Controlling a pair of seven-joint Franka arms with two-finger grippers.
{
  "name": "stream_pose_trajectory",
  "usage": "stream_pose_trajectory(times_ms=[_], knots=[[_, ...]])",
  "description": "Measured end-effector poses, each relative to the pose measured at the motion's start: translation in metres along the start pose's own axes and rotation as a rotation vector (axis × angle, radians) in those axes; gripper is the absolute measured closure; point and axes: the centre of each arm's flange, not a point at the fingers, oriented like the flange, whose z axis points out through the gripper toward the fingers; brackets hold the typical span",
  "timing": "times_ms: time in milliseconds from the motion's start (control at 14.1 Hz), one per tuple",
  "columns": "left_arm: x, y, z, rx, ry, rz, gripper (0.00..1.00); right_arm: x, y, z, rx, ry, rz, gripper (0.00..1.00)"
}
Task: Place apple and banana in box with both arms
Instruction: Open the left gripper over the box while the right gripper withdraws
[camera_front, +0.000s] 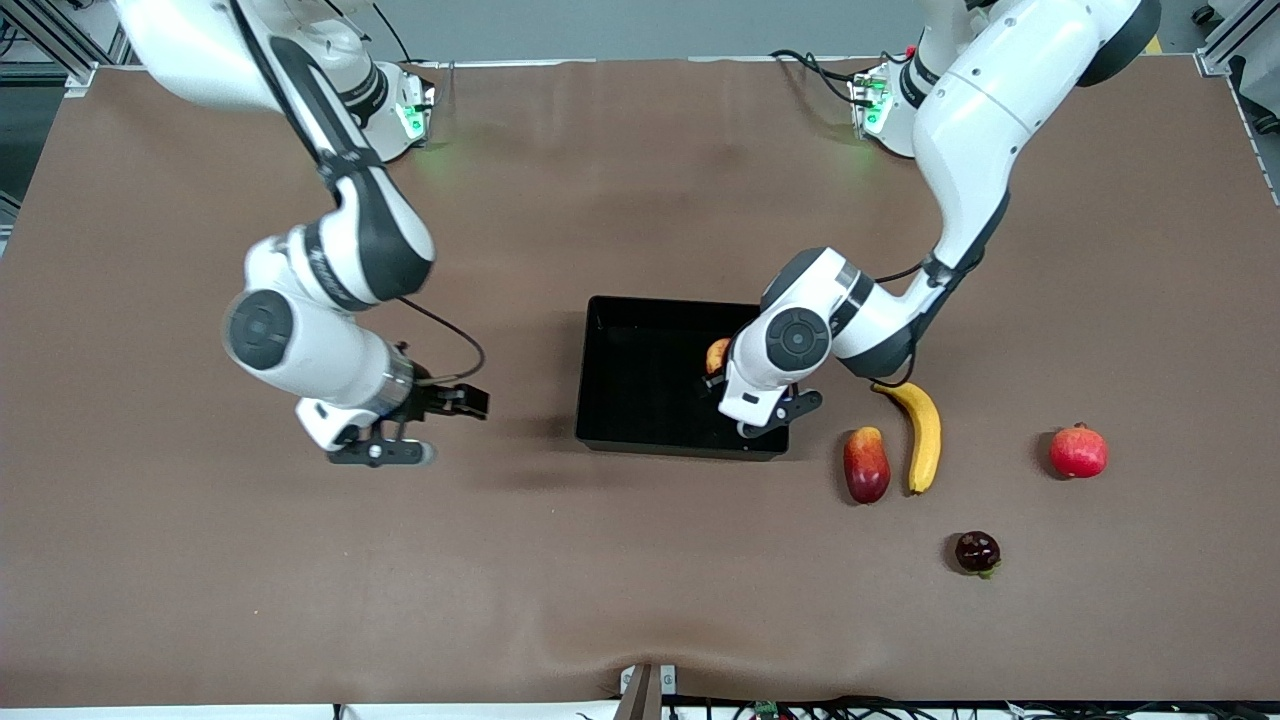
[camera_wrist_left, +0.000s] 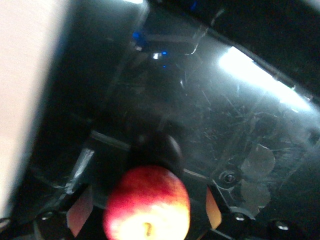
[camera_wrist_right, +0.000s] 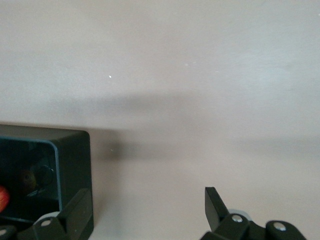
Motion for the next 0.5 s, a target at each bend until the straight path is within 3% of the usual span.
stream_pose_trajectory(times_ms=[142,354,496], knots=[[0.004,-0.011,-0.066,0.045,0.035,-0.014,0.00,-0.004,0.020,-0.035,-0.006,-0.002,-0.007,0.00],[0.014,-0.048,-0.178,0.038,0.143,0.005,0.00,-0.009,0.075,-0.094,-0.029,0.000,-0.052,0.00],[0.041,-0.093,-0.214,0.053,0.161,0.051,0.00,-0.013,0.123,-0.130,-0.046,0.007,-0.092,0.00]])
